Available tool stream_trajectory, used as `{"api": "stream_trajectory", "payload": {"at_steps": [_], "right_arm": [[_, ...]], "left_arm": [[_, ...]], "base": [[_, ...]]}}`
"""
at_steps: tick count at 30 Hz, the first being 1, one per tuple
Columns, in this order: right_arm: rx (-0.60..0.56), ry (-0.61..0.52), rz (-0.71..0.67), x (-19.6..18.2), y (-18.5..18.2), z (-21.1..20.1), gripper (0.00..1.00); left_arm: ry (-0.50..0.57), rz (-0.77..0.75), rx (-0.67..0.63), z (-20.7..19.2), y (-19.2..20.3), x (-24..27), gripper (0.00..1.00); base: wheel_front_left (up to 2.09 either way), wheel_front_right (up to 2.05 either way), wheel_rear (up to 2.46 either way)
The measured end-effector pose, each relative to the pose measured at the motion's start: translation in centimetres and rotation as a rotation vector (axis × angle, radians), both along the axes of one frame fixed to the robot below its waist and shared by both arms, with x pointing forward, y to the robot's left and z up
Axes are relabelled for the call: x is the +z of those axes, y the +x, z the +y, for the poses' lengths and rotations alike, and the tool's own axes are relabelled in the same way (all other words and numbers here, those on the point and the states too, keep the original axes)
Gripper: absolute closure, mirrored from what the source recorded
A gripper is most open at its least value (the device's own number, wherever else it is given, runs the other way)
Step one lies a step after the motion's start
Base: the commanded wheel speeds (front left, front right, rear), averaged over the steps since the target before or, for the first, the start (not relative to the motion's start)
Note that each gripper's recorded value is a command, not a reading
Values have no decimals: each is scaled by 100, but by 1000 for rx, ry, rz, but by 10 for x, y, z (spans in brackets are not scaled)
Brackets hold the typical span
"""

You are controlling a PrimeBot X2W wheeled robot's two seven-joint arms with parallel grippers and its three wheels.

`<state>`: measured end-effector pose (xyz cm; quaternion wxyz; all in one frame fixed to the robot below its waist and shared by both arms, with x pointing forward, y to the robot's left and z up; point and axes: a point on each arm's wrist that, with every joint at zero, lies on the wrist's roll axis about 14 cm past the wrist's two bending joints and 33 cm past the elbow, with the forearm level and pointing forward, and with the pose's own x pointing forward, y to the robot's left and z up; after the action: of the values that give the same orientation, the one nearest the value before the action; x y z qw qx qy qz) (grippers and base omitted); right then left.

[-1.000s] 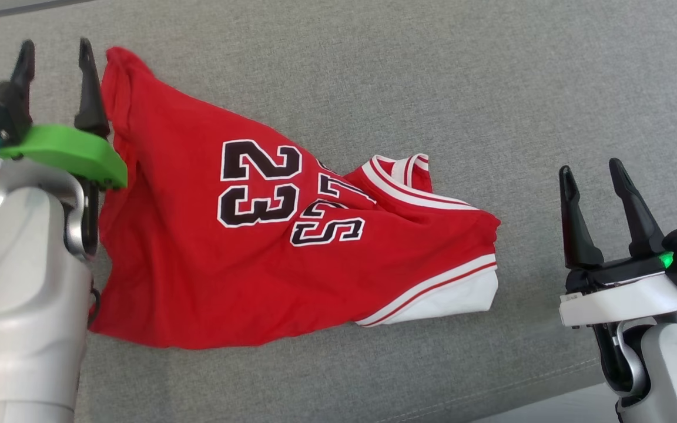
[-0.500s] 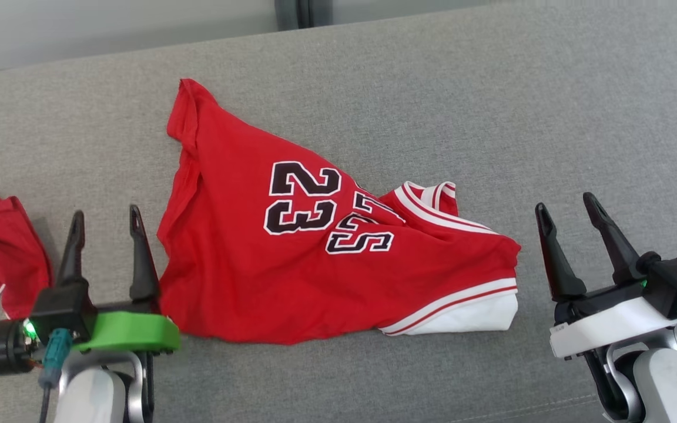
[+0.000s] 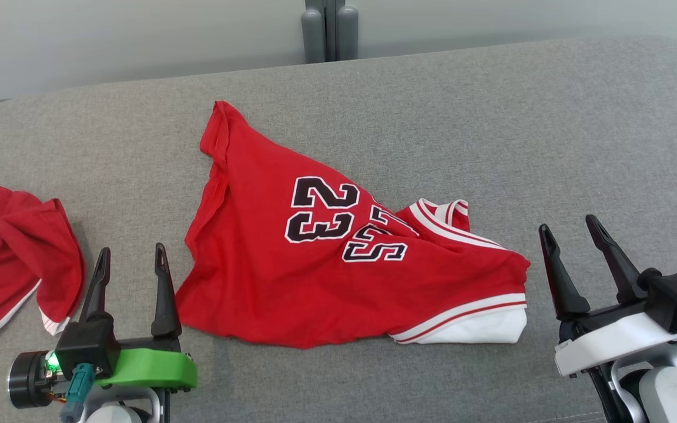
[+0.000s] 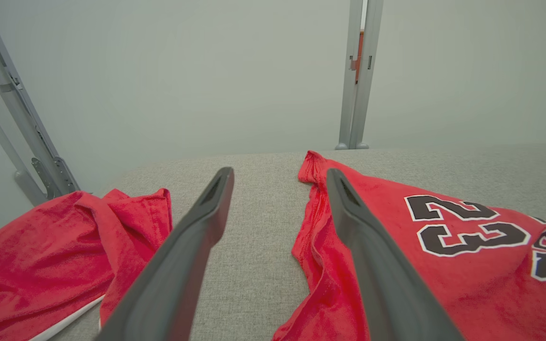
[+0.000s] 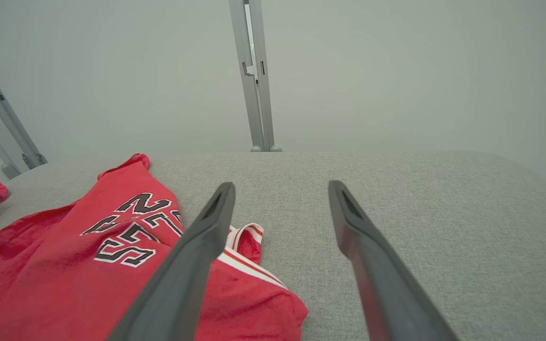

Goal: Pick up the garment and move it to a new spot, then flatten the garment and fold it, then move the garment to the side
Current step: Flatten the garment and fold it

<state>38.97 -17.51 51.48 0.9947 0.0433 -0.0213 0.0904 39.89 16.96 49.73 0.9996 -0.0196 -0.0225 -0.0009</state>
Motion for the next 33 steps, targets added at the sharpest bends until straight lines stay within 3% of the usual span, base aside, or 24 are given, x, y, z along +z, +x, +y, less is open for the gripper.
{"api": "stream_trajectory", "payload": {"at_steps": [6,14,21,22,23,24,29,33], "right_arm": [[-16,-5,36,-10,-1,-5,0],[-25,31,330,-100,-19,-5,0],[17,54,422,-131,-2,9,0],[25,54,433,-134,-1,11,31],[33,59,438,-136,1,13,75],[44,66,442,-137,3,16,100],[56,73,418,-135,8,14,100],[61,97,312,-107,16,11,100]], "left_arm": [[1,5,-14,-4,2,-1,0],[7,-1,-28,-11,18,-3,0],[3,2,-25,-11,27,-7,0],[3,2,-26,-12,28,-8,0],[3,2,-24,-11,28,-8,0],[4,2,-21,-10,28,-8,0],[11,-8,-5,-6,28,-6,0],[12,-22,8,-5,27,-1,0]], "base": [[0,0,0],[0,0,0],[0,0,0],[0,0,0],[0,0,0],[0,0,0],[0,0,0],[0,0,0]]}}
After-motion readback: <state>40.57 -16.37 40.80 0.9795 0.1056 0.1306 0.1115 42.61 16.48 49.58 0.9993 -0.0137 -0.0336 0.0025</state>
